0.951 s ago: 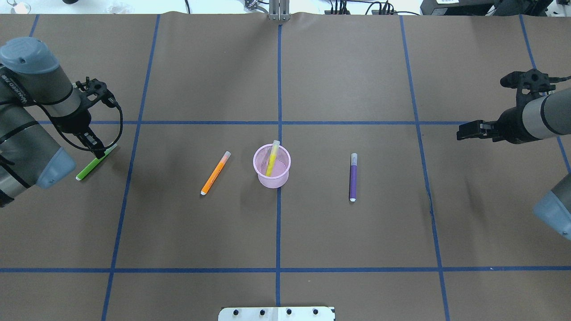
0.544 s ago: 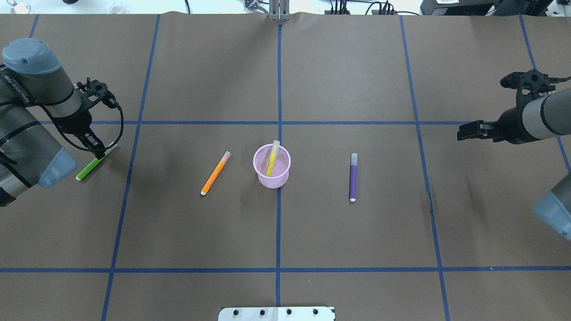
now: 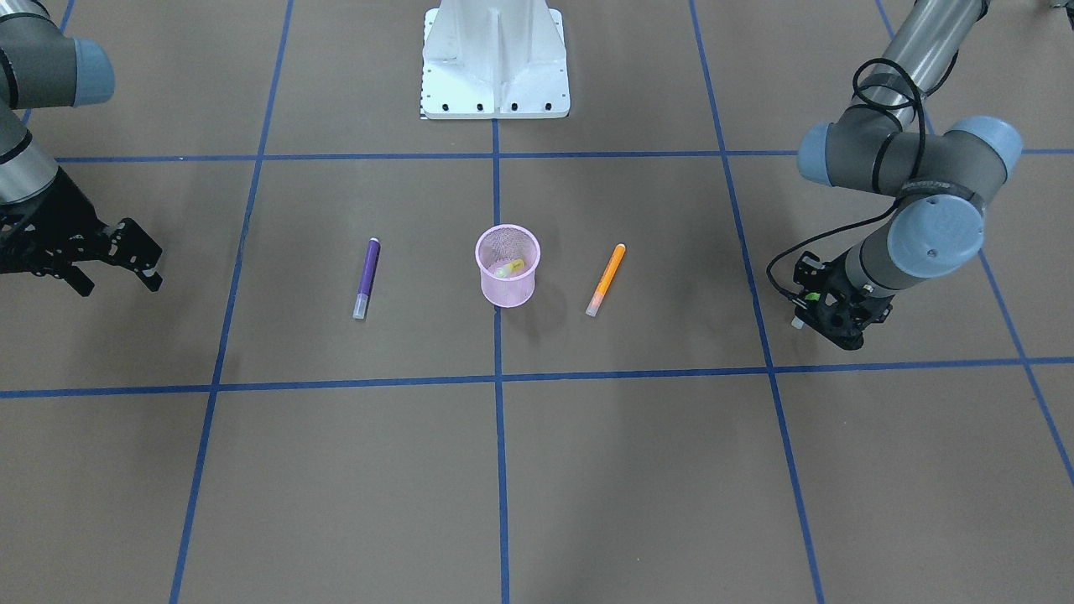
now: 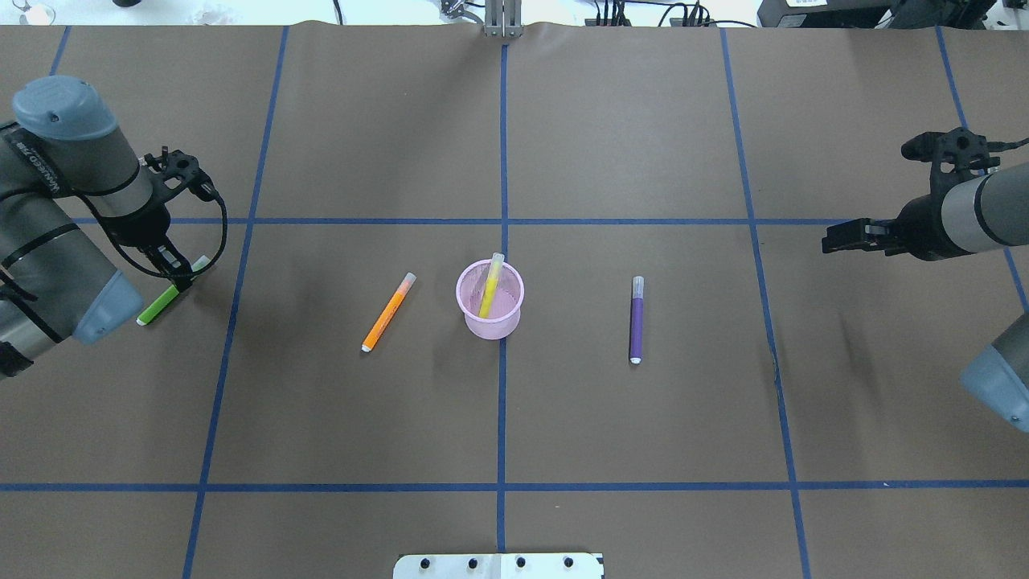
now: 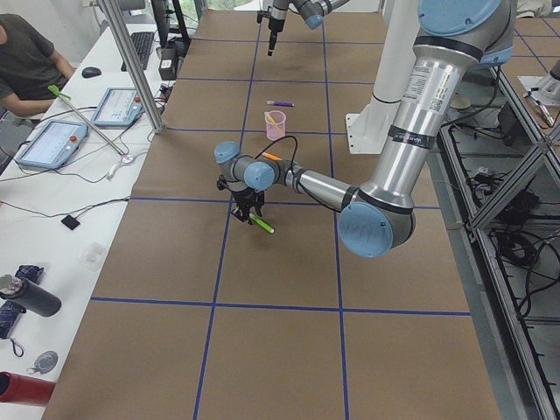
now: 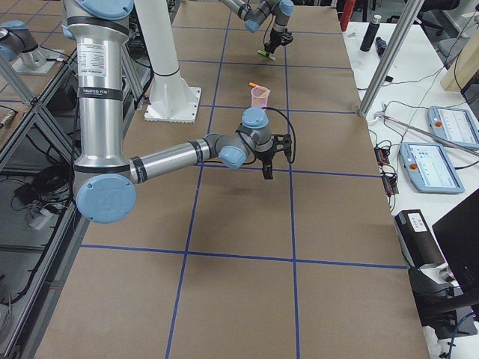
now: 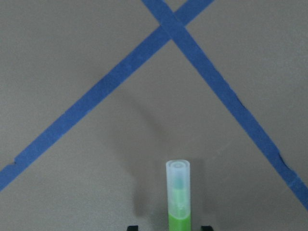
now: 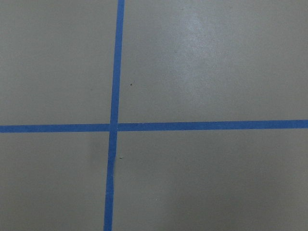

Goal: Collect pens into pen holder
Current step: 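Lower the left gripper onto the green marker and close on it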

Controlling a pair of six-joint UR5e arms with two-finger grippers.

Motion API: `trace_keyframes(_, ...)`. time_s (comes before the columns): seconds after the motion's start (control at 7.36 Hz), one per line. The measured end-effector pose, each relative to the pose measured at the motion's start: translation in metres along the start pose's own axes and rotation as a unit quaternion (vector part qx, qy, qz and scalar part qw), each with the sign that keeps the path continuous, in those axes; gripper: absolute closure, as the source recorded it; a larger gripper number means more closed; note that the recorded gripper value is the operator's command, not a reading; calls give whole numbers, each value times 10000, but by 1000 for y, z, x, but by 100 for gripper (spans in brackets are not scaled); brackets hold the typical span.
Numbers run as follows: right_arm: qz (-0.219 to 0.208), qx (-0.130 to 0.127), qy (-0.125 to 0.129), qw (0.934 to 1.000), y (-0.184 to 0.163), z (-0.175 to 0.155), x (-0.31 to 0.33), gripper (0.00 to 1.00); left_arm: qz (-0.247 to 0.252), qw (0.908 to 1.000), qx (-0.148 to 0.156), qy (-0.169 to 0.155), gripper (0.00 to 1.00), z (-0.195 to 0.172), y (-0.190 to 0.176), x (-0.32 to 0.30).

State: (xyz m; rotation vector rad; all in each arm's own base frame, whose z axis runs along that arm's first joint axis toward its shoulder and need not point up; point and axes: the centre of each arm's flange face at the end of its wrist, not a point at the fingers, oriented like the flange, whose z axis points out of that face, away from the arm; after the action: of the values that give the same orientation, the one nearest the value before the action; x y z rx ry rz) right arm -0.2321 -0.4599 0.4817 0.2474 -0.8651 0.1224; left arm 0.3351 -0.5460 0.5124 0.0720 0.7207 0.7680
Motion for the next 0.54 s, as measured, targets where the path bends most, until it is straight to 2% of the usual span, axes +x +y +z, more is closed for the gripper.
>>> trace_keyframes(0.14, -2, 1, -5, 10000, 0, 0, 0, 2, 5, 10000, -12, 5, 52, 1, 0, 1)
trace_keyframes(0.54, -7, 2, -18, 10000, 0, -1, -1, 1, 8, 10000, -28, 6, 79, 3, 0, 2)
